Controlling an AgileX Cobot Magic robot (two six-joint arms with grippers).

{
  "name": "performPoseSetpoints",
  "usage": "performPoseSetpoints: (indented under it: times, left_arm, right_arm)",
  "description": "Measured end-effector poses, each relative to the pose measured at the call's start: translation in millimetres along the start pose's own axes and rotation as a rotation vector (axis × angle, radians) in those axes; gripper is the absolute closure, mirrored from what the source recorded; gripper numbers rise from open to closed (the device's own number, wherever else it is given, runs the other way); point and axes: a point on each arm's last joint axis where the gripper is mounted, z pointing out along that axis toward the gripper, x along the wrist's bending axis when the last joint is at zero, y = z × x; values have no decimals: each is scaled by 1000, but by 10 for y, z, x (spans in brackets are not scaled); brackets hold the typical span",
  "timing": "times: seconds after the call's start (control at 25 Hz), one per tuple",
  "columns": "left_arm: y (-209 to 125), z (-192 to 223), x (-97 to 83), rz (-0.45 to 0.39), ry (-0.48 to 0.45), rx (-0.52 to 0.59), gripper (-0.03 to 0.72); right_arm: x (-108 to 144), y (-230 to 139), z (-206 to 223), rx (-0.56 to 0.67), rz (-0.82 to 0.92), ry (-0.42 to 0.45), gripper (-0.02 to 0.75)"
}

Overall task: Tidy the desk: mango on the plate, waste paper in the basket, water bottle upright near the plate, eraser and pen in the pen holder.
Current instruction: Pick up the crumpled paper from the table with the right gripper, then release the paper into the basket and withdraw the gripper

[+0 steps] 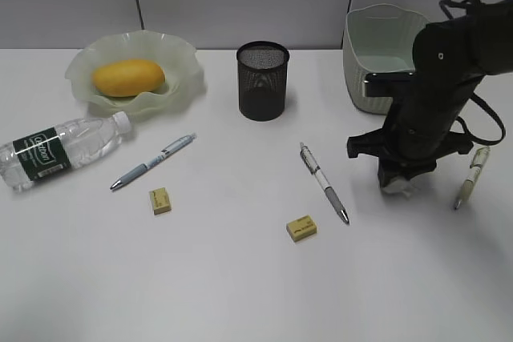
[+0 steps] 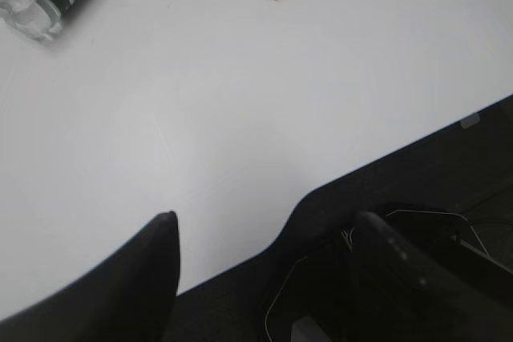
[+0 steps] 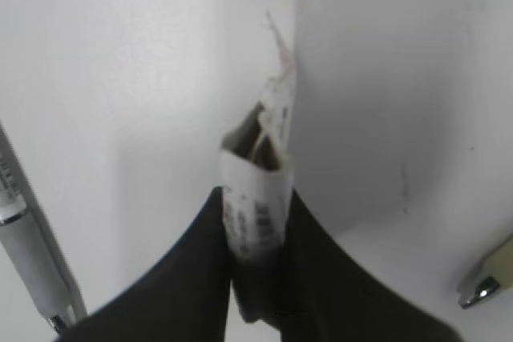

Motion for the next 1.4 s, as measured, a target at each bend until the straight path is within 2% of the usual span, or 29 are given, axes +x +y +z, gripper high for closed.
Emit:
performPoseSetpoints:
  times: [0.12,0.24,0.4,0.6,0.88,1.12,1.4]
  left_arm:
    - [0,0,0,0,0,0,180]
    - [0,0,-1,-1,-1,0,180]
    - [0,0,-1,-1,-1,0,180]
    - [0,0,-1,-1,-1,0,182]
    - [0,0,-1,-1,-1,0,183]
    - [0,0,-1,-1,-1,0,188]
    - [0,0,-1,-1,-1,0,189]
  right_arm:
    - [8,53,-72,26,1,-13,622]
    - [24,144,-212,53,-7,-27,630]
    - [65,356,-571,19,-35,-22,633]
    - [136,733,-1096,-147,-56,2,633]
    - [75,1113,-1614,-422,-104,-67,631]
    - [-151,1304,-1501,-497,-78,-91,621]
    - [-347,1536,-1025,-554,-47,-70,603]
